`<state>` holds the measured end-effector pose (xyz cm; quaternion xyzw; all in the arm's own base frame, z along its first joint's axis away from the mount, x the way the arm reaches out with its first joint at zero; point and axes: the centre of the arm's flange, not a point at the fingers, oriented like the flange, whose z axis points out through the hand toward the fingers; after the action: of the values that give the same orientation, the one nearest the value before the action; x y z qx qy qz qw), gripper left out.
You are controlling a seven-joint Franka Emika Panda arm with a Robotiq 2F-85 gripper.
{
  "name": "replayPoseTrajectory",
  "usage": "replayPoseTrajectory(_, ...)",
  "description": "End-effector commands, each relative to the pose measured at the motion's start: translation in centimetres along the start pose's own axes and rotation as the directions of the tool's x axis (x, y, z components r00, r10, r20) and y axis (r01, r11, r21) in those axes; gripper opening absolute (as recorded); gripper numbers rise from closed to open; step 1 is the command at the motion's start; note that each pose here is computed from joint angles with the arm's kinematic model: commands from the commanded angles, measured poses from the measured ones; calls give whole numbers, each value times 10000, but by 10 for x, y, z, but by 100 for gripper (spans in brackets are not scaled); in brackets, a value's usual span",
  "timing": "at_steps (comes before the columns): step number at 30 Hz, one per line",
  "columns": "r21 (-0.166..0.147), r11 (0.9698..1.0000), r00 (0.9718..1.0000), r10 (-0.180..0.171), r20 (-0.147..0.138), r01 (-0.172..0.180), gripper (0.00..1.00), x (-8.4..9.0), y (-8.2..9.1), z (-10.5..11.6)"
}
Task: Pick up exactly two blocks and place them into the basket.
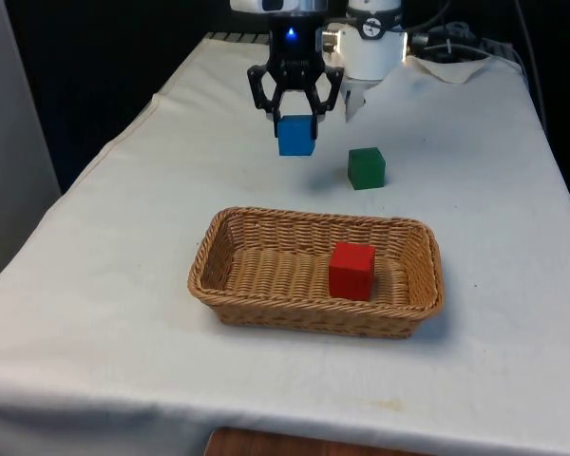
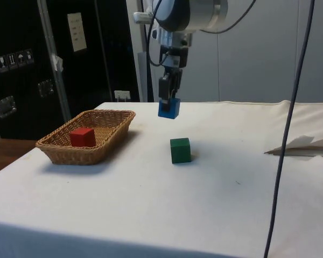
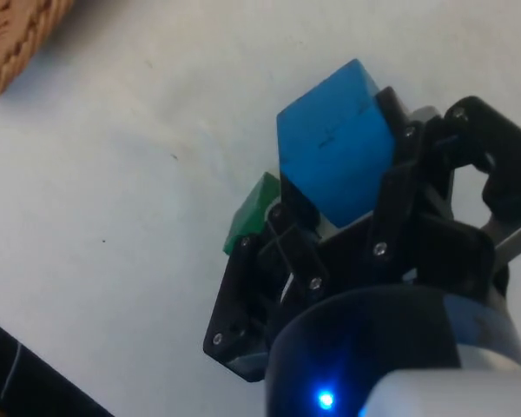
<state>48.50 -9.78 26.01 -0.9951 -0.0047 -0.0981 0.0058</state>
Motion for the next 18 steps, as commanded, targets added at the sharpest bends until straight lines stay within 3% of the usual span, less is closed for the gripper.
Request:
replayPoseTrajectory(1, -153, 9999, 10000, 27, 51, -26, 0, 10, 2, -5)
replayPoseTrajectory(3, -178, 9998, 10000, 15, 13, -15, 0, 15, 0, -8)
replayPoseTrajectory(4, -42, 10000, 9999, -15, -118, 15, 0, 10, -2, -6)
replayPoseTrajectory(5, -228, 9997, 10000, -3, 8, 4, 0, 20, 0, -9)
replayPoseTrajectory(11, -465, 9988, 9999, -119, 52, 121, 0, 33, -1, -15)
replayPoseTrajectory(12, -299, 9995, 9999, -132, -89, 129, 0, 31, -2, -18)
replayPoseTrajectory(13, -515, 9986, 9999, -136, 82, 140, 0, 34, -1, -15)
replayPoseTrajectory(18, -762, 9968, 9996, -226, 191, 240, 0, 42, 0, -13)
